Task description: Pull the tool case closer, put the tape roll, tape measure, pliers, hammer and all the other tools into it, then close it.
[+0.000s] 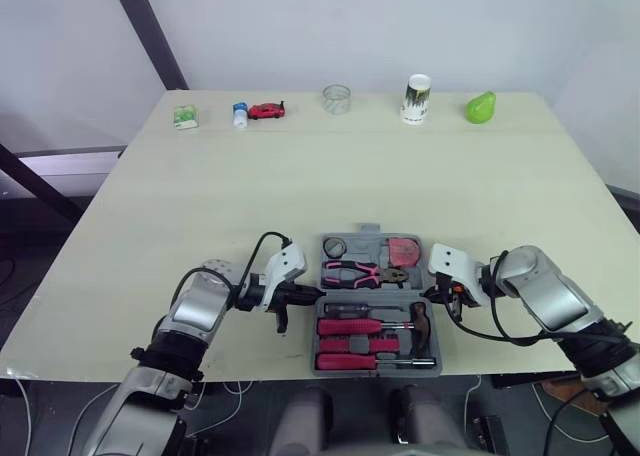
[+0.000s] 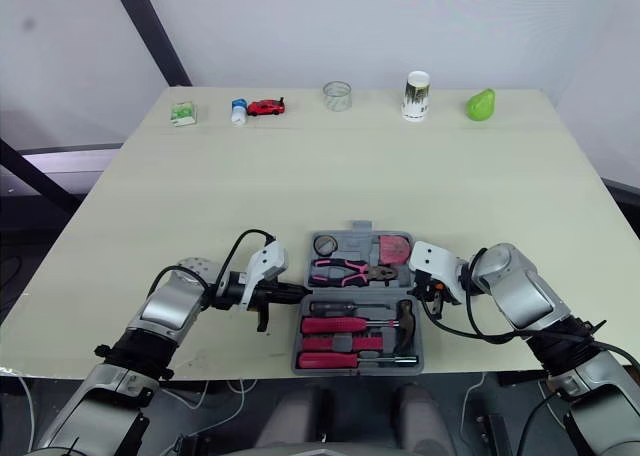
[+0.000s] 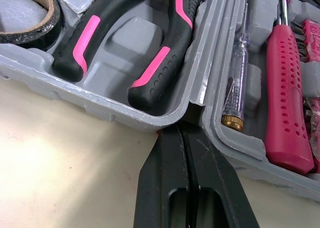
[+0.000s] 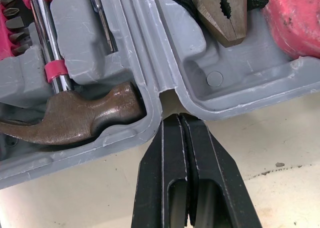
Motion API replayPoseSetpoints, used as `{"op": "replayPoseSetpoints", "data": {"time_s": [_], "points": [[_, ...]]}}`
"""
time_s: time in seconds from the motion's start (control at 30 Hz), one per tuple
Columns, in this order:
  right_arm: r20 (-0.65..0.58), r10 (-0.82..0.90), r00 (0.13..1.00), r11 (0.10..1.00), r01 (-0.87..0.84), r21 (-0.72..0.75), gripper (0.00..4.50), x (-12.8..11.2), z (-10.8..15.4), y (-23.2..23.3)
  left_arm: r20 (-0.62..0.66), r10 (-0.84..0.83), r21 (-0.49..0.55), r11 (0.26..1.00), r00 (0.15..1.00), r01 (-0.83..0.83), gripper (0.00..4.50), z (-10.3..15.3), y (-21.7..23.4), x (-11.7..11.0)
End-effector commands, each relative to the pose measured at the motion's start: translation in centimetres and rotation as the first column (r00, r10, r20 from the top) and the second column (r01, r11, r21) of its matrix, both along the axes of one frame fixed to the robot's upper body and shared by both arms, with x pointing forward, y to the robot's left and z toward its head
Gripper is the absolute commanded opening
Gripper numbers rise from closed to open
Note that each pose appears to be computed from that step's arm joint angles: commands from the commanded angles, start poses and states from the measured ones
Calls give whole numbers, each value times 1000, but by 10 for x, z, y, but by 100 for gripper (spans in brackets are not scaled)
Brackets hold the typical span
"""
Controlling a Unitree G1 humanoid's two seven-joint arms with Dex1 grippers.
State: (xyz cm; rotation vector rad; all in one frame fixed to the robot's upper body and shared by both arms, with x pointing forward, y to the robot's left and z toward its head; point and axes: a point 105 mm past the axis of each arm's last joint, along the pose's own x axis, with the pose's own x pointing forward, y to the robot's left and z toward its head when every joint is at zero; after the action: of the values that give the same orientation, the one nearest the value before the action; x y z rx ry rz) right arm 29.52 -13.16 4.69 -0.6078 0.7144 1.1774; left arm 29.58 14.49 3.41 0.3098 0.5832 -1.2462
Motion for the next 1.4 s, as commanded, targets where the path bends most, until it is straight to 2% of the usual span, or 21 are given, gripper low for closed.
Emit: {"op": "replayPoseSetpoints", "data": {"time_s": [0.03,0.23,0.37,0.53,0.6,0.67,0.77,0.9,0.93,1.03,1.23,1.33,1.4], "points": [[41,33,999,998,-35,46,1,2,11,9,3,-48,-34,998,999,48,0,2,-13,-6],[60,24,998,998,-27,51,1,3,14,7,36,-20,-31,999,999,21,0,3,-9,-2],[69,-26,997,998,22,61,1,3,20,-8,65,52,-74,996,997,-47,0,11,6,4],[102,-97,990,984,80,157,1,-4,35,-31,148,117,-231,970,982,-81,0,36,26,2],[117,-107,987,965,74,252,1,-10,44,-31,177,135,-331,941,975,-70,0,49,30,-3],[137,-143,980,913,77,400,1,-17,59,-33,185,174,-384,919,967,-92,0,57,41,-8],[163,-152,975,893,65,446,80,-36,58,-51,170,216,-409,903,961,-131,82,59,59,-18],[169,-233,958,857,120,501,268,-57,59,-76,135,256,-422,889,957,-178,264,56,78,-30],[176,-259,950,854,141,500,336,-63,58,-84,132,271,-424,885,953,-193,329,56,85,-33],[172,-381,908,826,251,504,450,-89,53,-117,102,333,-388,881,938,-270,447,47,117,-48],[155,-540,827,775,416,476,450,-129,53,-160,97,408,-306,880,908,-362,447,38,151,-64],[122,-538,834,769,426,477,450,-137,55,-159,108,388,-295,892,915,-343,447,38,147,-64],[99,-525,845,766,419,487,450,-135,59,-152,142,352,-329,898,925,-291,447,48,136,-60]]}}
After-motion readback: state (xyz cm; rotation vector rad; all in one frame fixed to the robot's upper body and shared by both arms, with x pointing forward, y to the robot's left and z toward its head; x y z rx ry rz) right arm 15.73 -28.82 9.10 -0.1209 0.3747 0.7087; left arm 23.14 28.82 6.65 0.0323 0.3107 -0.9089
